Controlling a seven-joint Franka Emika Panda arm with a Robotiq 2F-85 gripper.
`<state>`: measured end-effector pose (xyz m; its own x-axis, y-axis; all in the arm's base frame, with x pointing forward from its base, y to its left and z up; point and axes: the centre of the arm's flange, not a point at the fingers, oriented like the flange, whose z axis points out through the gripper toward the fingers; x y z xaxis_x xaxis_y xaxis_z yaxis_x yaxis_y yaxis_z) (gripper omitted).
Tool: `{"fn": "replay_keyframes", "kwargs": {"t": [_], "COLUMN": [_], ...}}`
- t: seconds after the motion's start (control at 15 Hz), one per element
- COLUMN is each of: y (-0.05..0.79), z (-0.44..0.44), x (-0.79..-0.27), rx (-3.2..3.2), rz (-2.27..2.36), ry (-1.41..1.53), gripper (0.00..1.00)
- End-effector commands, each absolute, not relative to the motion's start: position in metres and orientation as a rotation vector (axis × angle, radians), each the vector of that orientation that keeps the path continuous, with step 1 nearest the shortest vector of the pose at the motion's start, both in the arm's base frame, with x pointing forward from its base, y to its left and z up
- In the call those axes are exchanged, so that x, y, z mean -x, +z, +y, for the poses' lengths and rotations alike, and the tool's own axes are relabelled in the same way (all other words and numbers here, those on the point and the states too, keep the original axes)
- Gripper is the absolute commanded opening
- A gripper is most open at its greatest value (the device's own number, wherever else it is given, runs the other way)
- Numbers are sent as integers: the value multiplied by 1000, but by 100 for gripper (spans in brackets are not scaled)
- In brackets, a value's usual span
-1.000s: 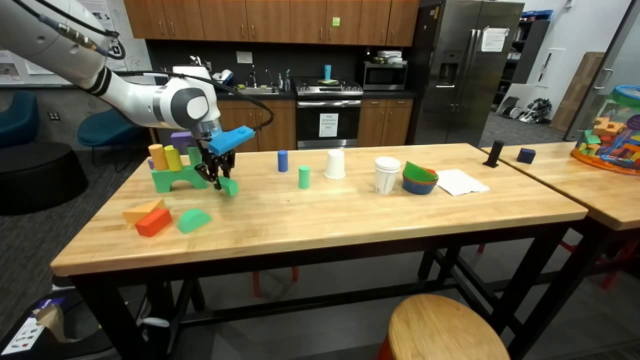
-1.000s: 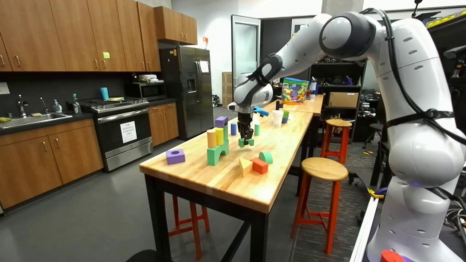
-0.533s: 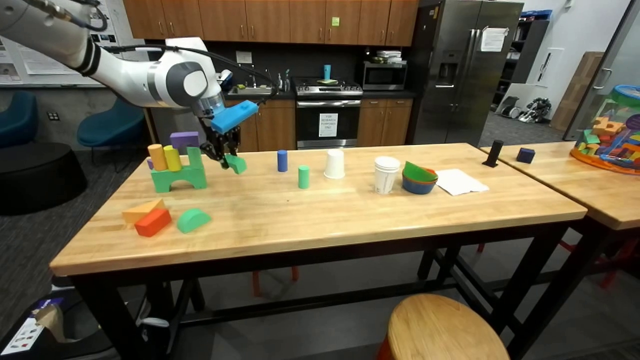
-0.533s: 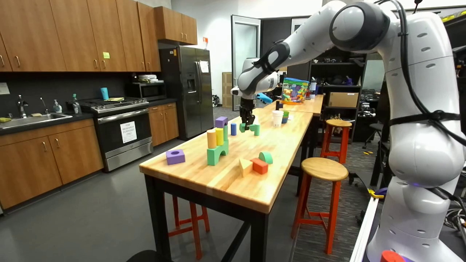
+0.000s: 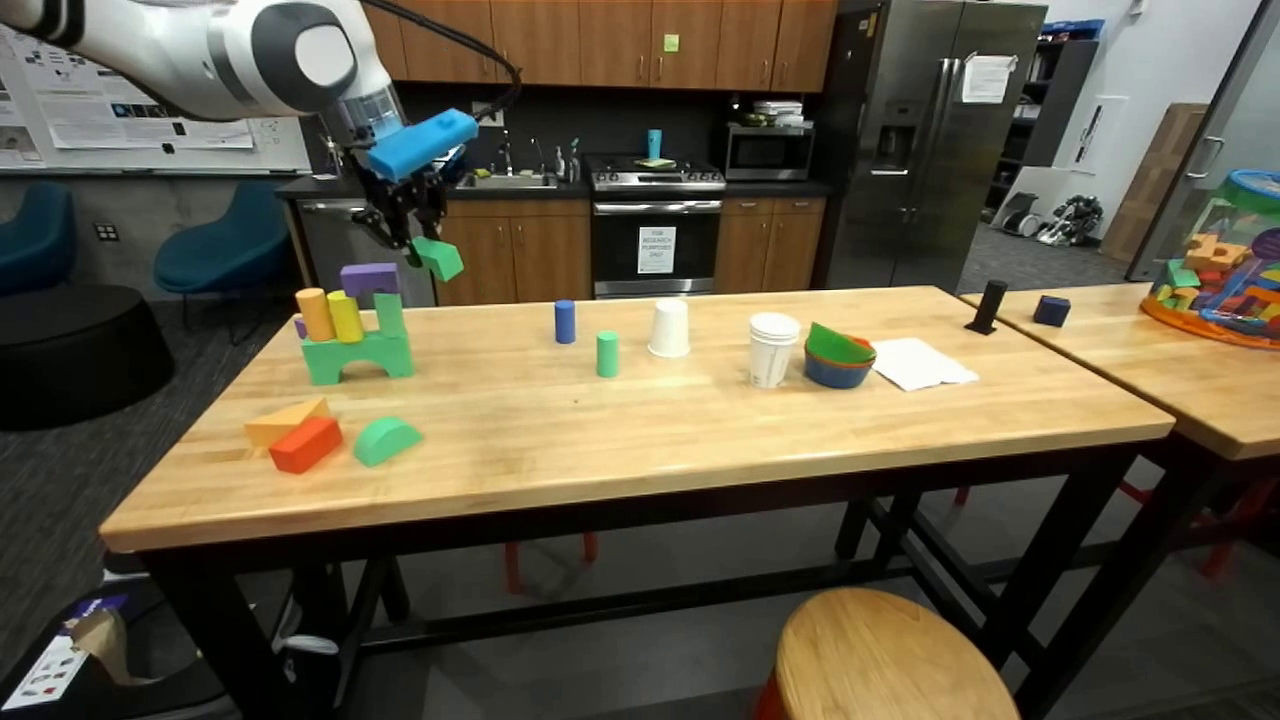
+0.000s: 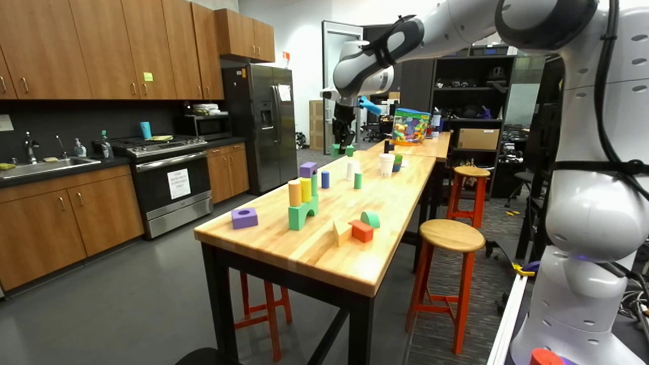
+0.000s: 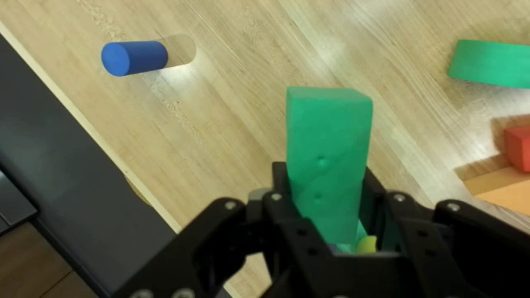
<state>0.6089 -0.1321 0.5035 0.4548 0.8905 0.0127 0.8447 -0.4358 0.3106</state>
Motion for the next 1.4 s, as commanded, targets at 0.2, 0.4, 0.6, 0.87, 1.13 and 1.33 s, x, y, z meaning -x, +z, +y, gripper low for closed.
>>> {"fn": "replay_keyframes", "kwargs": {"t": [0.2, 0.4, 0.6, 0.87, 1.13, 1.33], "y": [545, 540, 540, 539, 539, 545], "z": [-103, -96, -96, -98, -98, -97], "x": [-583, -588, -596, -596, -596, -599], "rx": [-2207, -2097, -2169, -2172, -2172, -2124], "rz": [1779, 1926, 1850, 1848, 1848, 1903], "ry": [293, 323, 292, 289, 289, 311], "gripper": [15, 15, 40, 40, 40, 15]}}
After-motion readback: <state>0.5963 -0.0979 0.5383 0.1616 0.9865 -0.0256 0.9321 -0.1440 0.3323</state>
